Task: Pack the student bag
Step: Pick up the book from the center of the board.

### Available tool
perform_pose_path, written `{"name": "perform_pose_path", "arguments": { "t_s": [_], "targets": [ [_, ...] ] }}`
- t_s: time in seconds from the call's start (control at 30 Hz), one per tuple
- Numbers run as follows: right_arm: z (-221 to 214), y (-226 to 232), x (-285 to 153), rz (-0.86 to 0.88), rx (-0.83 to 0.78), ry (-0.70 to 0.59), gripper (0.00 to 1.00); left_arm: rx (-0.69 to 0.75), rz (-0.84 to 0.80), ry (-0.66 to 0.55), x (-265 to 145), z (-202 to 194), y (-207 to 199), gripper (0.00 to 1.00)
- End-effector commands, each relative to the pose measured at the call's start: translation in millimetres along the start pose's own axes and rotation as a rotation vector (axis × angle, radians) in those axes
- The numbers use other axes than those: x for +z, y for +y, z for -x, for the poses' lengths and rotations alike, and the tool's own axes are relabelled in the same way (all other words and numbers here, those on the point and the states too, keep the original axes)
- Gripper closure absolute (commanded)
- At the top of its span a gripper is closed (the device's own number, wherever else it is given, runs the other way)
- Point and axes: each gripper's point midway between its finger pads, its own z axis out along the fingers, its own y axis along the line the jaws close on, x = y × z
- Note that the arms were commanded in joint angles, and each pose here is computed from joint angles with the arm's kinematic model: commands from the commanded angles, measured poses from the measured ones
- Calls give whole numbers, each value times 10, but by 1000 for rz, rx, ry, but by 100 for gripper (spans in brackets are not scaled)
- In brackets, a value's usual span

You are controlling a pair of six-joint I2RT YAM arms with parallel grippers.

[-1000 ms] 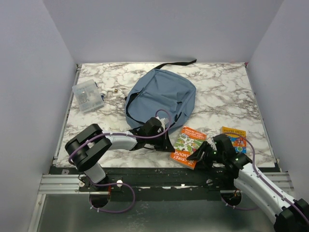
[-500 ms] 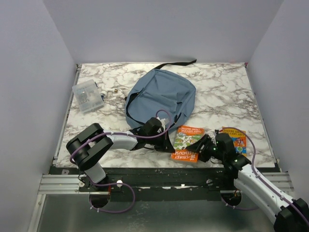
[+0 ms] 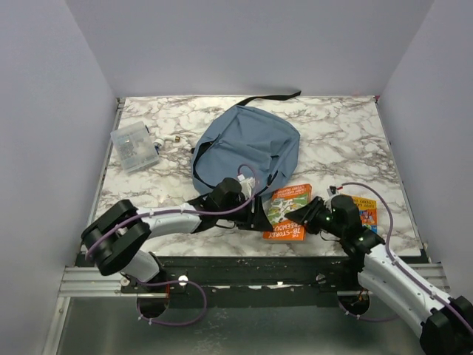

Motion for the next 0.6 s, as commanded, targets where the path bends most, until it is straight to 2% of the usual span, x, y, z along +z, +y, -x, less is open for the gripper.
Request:
{"name": "perform_pose_path", "arguments": {
  "t_s": [0.0,0.1,0.17,0.23,0.33,0.43,0.57],
  "targets": [
    [339,437,-236,63,-93,-147,100,125,-119,-70,-279,143,-380,40],
    [522,727,-472,99,-184,-234,100,162,-163,-141,-477,260,-573,33],
    [656,917,-616,123,-221,-300,100,187,-190,-203,-647,358,-697,22],
    [775,1129,-733,159,-244,-355,100,229,-231,-292,-885,476,-889,3],
    [888,1509,-836,273,-240,-401,100,266,-247,-465,-1231,671,-1093,2],
    [967,1914,-907,459,-150,-426,100,258,-261,-635,-1577,835,-1240,2],
    [965,2378,-994,753,-23,-379,100,264,-303,-767,-1876,946,-1404,2]
  ]
}}
